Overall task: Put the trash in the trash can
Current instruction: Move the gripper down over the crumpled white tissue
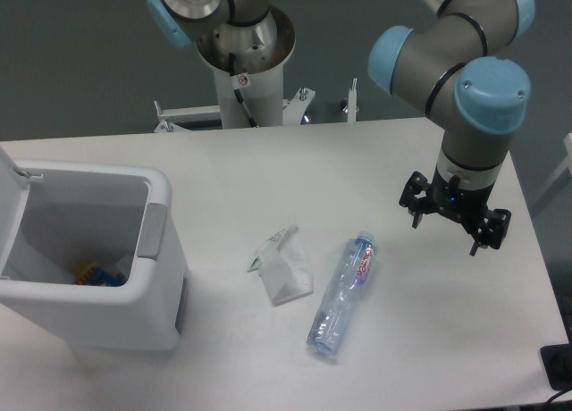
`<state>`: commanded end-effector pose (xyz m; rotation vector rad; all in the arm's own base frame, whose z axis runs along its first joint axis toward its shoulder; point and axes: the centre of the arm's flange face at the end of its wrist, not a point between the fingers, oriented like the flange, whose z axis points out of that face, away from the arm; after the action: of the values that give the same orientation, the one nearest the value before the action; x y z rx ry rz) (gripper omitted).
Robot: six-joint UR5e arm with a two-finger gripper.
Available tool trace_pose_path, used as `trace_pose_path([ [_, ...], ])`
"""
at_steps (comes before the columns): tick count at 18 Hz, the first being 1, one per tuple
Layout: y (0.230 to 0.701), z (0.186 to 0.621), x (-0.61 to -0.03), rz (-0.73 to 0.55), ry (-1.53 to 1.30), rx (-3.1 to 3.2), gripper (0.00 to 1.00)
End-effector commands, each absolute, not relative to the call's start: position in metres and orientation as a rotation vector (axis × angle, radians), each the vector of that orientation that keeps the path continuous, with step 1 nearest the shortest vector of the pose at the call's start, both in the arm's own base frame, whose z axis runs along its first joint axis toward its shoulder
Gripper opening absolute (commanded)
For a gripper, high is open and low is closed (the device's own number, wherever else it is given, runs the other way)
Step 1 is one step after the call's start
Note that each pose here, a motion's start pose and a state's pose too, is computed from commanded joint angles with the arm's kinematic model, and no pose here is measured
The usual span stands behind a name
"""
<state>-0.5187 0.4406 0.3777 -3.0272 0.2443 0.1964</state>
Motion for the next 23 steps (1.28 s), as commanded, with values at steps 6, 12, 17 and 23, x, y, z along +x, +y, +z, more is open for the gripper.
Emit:
trace_pose_path([
  [6,0.491,0.349,-0.464,0.201,-0.083,-2.985,1.00],
  [12,0.519,0.304,-0.382,0.102,-0.052,-3.028,1.00],
  [17,0.517,0.286,-0.351,0.058,-0.063,-3.050,1.00],
  [23,0.520,0.235,-0.321,-0.003,0.014,-3.142,0.89],
])
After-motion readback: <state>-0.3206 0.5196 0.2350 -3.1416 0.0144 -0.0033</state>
